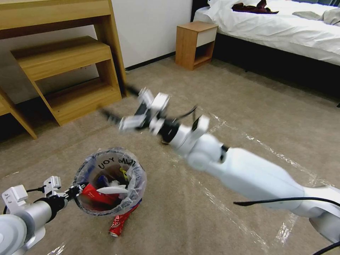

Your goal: Pick up the trash bin and place the garbage on the floor into it.

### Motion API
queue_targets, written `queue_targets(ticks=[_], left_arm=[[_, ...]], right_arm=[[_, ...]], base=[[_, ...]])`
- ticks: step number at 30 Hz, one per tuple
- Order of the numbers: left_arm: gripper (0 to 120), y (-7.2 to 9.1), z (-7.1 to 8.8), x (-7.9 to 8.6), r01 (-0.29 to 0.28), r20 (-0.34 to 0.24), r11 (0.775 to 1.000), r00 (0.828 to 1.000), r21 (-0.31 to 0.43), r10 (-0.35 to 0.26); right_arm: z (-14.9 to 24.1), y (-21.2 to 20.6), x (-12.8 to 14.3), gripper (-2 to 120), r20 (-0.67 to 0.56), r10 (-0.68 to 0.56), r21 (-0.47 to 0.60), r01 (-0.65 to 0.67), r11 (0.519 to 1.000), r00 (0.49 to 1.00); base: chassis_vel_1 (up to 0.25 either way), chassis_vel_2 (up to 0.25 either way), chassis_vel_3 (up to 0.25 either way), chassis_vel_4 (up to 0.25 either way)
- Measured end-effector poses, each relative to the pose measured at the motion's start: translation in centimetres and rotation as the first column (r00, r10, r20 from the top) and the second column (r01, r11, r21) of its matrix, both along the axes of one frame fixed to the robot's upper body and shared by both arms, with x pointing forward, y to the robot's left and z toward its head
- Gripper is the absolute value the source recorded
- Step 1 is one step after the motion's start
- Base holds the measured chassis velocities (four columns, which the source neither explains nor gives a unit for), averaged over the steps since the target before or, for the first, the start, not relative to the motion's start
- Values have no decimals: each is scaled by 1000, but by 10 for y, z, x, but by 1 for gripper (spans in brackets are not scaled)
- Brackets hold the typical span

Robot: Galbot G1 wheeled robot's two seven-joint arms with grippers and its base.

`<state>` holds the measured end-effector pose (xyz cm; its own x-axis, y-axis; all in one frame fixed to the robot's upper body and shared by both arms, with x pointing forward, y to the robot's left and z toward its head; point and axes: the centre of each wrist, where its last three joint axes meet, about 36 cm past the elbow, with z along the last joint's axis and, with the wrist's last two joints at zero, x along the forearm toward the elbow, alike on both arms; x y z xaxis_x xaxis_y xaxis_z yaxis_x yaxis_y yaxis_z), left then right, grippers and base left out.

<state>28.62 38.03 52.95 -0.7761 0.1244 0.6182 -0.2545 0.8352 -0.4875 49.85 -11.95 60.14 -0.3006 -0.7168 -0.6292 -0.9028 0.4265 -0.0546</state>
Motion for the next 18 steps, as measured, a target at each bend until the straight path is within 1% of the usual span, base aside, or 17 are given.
queue_targets(ticks=[1, 2, 3, 5, 8, 9, 11, 12, 13, 14, 15, 17, 18], left_arm=[[0, 0, 1, 0, -1, 3, 1000, 1000, 2, 1], [0, 0, 1, 0, -1, 3, 1000, 1000, 2, 1], [0, 1, 2, -1, -3, 6, 1000, 1000, 3, 3], [0, 1, 3, -1, -6, 11, 1000, 1000, 5, 6], [0, 1, 3, -1, -7, 12, 1000, 1000, 5, 7], [0, 1, 3, -1, -10, 13, 1000, 1000, 5, 10], [0, 1, 3, -2, -10, 13, 1000, 1000, 6, 10], [0, 1, 3, -2, -12, 13, 1000, 1000, 9, 12], [0, 2, 4, -3, -17, 15, 1000, 1000, 14, 17], [0, 2, 5, -4, -18, 17, 1000, 1000, 16, 18], [0, 2, 5, -4, -18, 17, 1000, 1000, 16, 18], [0, 4, 8, -5, -28, 24, 999, 999, 27, 27], [0, 4, 8, -5, -28, 24, 999, 999, 27, 27]], right_arm=[[6, -15, 2, 100, -8, -43, 29, 43, 999, 999], [6, -15, 2, 100, -8, -43, 29, 43, 999, 999], [7, -25, 2, 100, -19, -72, 46, 72, 996, 997], [2, -60, 3, 100, -68, -160, 89, 165, 982, 985], [1, -69, 2, 100, -77, -184, 99, 191, 977, 980], [-3, -91, 0, 100, -95, -239, 116, 249, 961, 966], [-2, -97, -2, 100, -95, -253, 121, 263, 957, 963], [-2, -106, -4, 100, -99, -280, 130, 292, 948, 955], [-6, -123, -10, 100, -120, -335, 137, 350, 927, 935], [-8, -130, -13, 100, -126, -360, 136, 375, 917, 924], [-8, -130, -13, 100, -126, -360, 136, 375, 917, 924], [-19, -151, -22, 100, -143, -435, 121, 452, 884, 889], [-19, -151, -22, 100, -143, -435, 121, 452, 884, 889]], base=[[0, 0, 0, 0], [0, 0, 0, 0], [0, 0, 0, 0], [0, 0, 0, 0], [0, 0, 0, 0], [0, 0, 0, 0], [0, 0, 0, 0], [0, 0, 0, 0], [0, 0, 0, 0], [0, 0, 0, 0], [0, 0, 0, 0], [0, 0, 0, 0], [0, 0, 0, 0]])
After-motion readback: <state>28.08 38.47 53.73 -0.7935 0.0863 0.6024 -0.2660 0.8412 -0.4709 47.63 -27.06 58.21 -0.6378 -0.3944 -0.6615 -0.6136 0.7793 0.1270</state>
